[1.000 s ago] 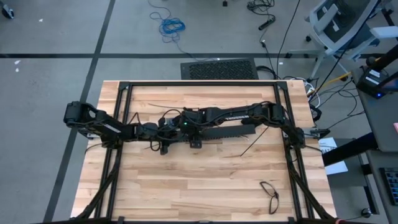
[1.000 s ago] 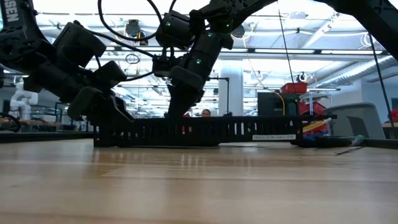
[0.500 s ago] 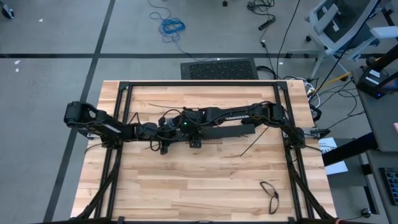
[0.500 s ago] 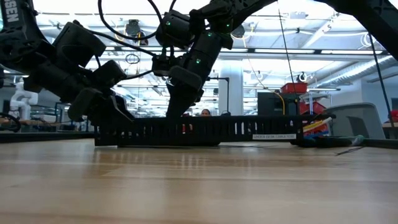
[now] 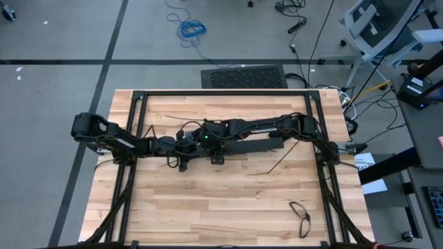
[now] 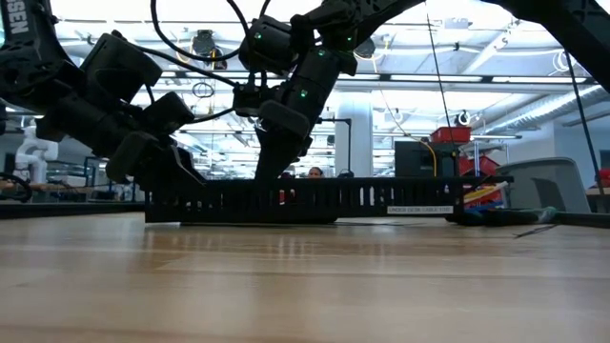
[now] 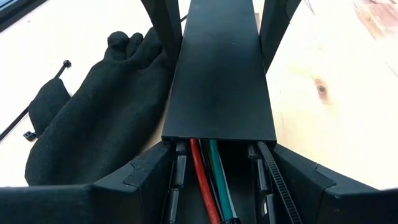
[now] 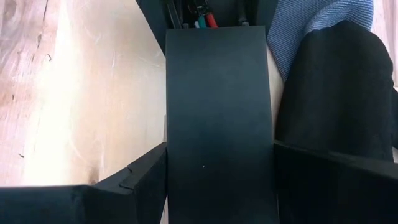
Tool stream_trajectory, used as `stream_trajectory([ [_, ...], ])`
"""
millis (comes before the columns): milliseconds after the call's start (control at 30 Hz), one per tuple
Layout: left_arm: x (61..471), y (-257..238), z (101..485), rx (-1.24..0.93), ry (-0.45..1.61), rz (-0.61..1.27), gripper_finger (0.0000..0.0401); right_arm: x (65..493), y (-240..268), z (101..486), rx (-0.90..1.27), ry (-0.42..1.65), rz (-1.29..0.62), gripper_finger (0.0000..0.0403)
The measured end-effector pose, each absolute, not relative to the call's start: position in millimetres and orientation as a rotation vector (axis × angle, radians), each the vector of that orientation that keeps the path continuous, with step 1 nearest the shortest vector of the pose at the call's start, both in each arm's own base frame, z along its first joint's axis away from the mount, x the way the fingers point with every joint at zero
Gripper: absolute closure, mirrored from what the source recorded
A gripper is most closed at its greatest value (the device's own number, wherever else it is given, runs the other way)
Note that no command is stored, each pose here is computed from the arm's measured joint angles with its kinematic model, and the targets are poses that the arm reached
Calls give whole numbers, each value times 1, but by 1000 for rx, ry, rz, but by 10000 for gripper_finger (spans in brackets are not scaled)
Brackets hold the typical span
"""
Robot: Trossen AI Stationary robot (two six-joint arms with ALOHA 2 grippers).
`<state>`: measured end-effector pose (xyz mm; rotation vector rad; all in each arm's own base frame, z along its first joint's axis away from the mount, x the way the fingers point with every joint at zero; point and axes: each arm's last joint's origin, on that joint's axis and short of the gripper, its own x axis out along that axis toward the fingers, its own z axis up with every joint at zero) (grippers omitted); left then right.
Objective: Ziptie cables
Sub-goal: Close the cable duct
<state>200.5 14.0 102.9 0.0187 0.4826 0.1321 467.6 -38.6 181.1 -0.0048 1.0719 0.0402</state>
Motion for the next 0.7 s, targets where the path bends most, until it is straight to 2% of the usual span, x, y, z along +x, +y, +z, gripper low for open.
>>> stream_trajectory([
  [200,200,14,102,20,493,136,172,468,-39,181,-18,1071,44,160],
  [300,200,14,102,21,499,141,158,468,-41,181,-19,1068,45,160],
  [700,200,16,102,121,515,180,35,468,-42,182,-22,1060,43,160],
])
